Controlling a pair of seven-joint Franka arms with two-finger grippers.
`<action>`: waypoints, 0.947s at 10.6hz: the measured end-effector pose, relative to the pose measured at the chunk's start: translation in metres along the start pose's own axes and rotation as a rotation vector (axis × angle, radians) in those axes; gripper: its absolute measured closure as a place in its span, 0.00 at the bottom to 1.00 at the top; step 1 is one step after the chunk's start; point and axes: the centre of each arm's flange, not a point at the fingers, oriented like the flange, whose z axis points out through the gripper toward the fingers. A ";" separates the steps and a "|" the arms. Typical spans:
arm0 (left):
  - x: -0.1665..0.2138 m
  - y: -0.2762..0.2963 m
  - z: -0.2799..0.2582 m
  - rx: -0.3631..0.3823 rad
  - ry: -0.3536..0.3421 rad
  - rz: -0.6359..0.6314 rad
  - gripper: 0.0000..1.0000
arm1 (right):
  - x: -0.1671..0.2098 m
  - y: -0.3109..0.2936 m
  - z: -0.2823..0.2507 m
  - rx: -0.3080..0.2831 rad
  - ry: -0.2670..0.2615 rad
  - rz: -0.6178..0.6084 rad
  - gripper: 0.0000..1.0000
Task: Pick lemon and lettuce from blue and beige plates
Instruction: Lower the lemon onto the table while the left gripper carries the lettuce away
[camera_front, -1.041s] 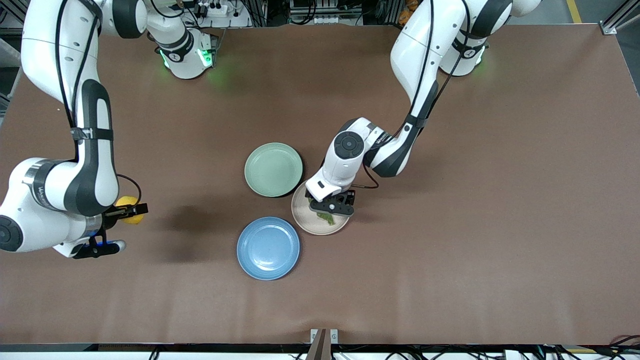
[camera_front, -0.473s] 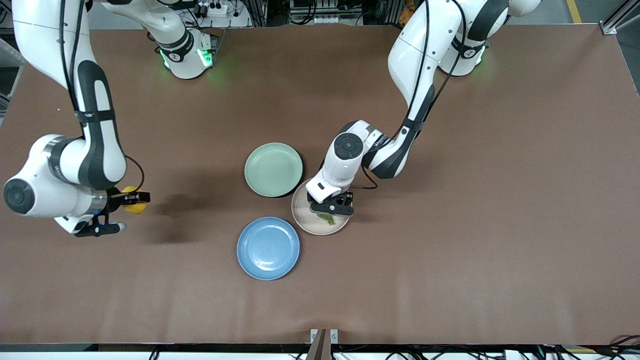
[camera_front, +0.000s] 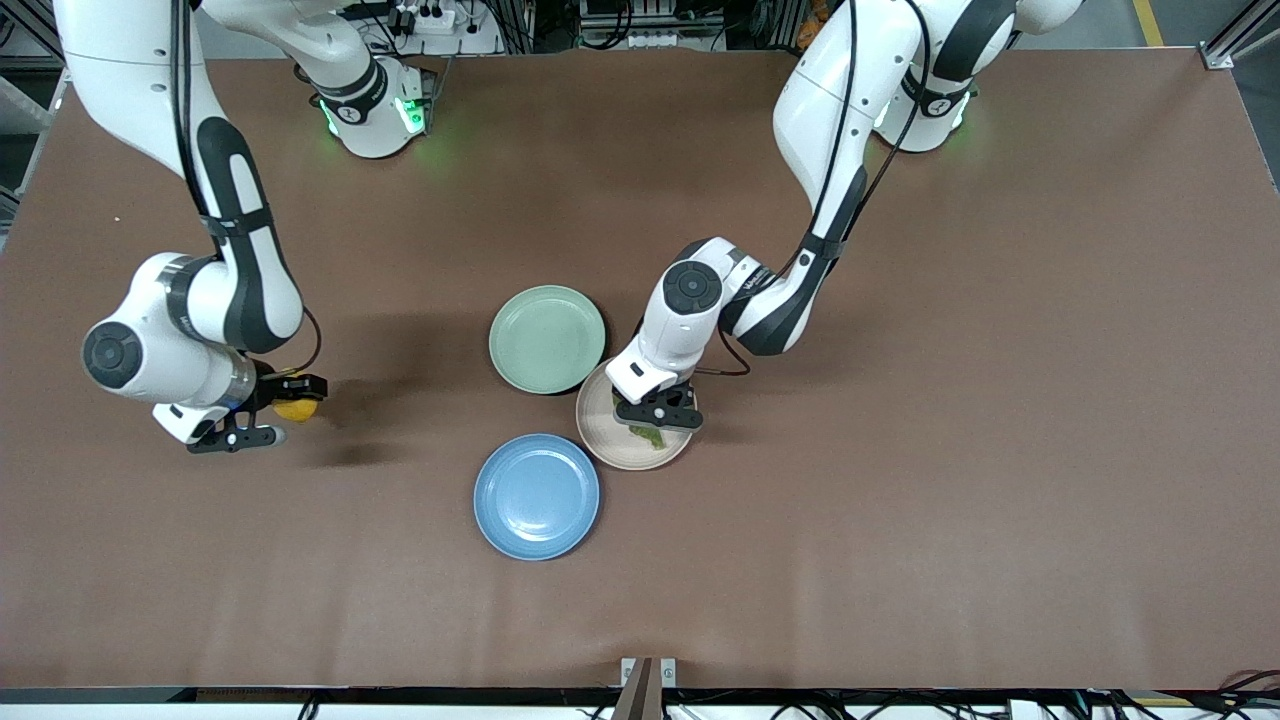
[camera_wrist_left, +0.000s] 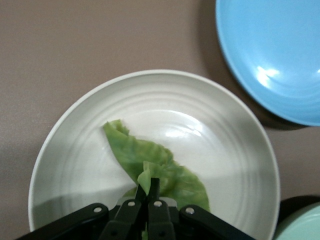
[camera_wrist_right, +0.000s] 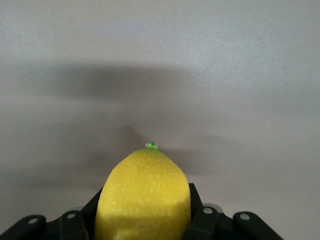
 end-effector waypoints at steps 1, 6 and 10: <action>0.002 0.002 -0.009 0.003 -0.006 -0.006 0.98 | -0.006 0.000 0.012 -0.017 0.024 0.001 0.35; 0.034 -0.014 -0.092 0.059 -0.068 -0.052 0.98 | -0.018 -0.002 0.030 -0.038 0.046 -0.001 0.35; 0.092 -0.101 -0.129 0.121 -0.032 -0.152 0.98 | -0.020 -0.004 0.033 -0.039 0.047 -0.003 0.29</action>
